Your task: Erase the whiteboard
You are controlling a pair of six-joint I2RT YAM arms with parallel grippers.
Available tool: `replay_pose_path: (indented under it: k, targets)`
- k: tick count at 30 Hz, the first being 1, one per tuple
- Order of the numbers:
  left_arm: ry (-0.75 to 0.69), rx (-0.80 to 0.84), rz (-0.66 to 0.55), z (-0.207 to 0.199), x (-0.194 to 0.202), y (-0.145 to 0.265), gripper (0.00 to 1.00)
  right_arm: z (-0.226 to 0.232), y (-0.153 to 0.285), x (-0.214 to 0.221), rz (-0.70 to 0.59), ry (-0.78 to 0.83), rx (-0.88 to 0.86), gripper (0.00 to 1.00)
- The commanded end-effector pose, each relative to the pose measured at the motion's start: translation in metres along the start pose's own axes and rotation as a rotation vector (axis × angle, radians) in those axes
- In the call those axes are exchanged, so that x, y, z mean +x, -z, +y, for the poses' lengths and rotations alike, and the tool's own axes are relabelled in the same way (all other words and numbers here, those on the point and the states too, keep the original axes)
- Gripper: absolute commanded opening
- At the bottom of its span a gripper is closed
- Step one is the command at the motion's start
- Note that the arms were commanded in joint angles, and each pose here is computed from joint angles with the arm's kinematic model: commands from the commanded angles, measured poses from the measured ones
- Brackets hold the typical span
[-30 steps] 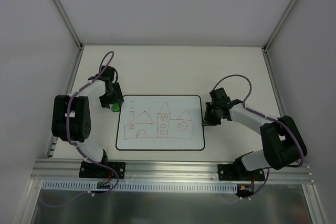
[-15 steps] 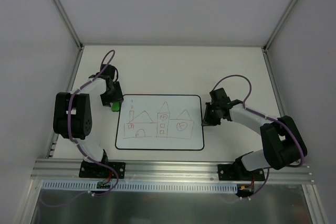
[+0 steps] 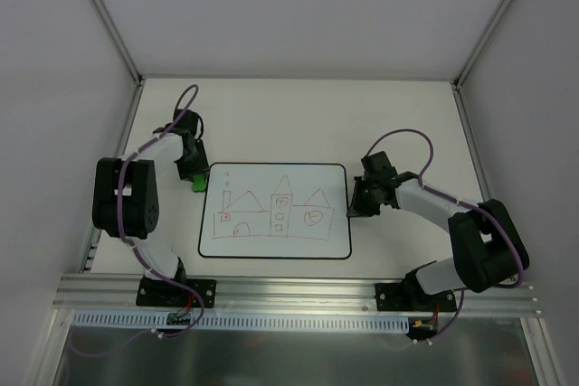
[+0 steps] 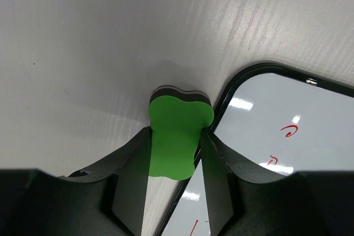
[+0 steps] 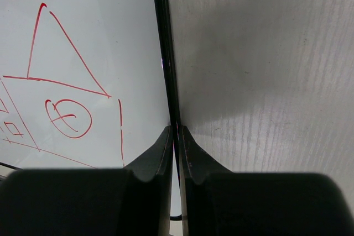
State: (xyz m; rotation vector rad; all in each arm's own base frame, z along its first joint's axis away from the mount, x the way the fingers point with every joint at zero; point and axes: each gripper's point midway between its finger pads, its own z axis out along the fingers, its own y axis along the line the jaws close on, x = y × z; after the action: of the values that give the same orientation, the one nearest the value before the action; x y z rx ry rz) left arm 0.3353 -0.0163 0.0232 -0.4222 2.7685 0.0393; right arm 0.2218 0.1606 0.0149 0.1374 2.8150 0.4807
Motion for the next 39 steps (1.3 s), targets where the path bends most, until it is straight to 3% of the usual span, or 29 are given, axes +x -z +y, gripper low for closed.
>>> replay_pose_path:
  k: [1,2,3,7,11,22,27,32,34,35,38,39]
  targets:
    - [0.029,0.015,0.021,-0.001,0.007,-0.002,0.38,-0.012,-0.004,0.017,0.051,0.01,0.044,0.08]
    - [0.034,0.014,0.026,0.0,0.009,-0.002,0.37,-0.012,-0.005,0.016,0.049,0.012,0.044,0.08]
    - [0.037,0.015,0.026,-0.001,0.01,-0.001,0.29,-0.013,-0.005,0.017,0.054,0.011,0.048,0.08]
    - [0.05,0.044,0.006,-0.005,0.006,0.009,0.12,-0.013,-0.005,0.015,0.048,0.012,0.051,0.08]
    - [0.085,0.13,-0.003,-0.019,0.009,0.028,0.03,-0.014,-0.007,0.013,0.042,0.017,0.062,0.08]
    - [-0.028,0.191,0.098,-0.065,0.074,0.044,0.0,-0.018,-0.01,0.013,0.038,0.035,0.069,0.06]
    - [-0.047,0.199,0.071,-0.07,0.071,0.06,0.0,-0.018,-0.009,0.013,0.031,0.037,0.065,0.06]
    - [-0.074,0.206,0.04,-0.072,0.059,0.069,0.13,-0.017,-0.008,0.012,0.031,0.037,0.06,0.06]
    - [-0.085,0.219,0.029,-0.075,0.058,0.073,0.27,-0.016,-0.008,0.013,0.031,0.04,0.057,0.06]
    - [-0.092,0.212,0.008,-0.074,0.053,0.076,0.39,-0.016,-0.009,0.013,0.032,0.04,0.058,0.06]
    - [-0.134,0.177,-0.048,-0.07,0.036,0.078,0.56,-0.016,-0.009,0.013,0.033,0.04,0.052,0.06]
    - [-0.147,0.176,-0.057,-0.071,0.032,0.079,0.67,-0.016,-0.009,0.014,0.035,0.041,0.053,0.06]
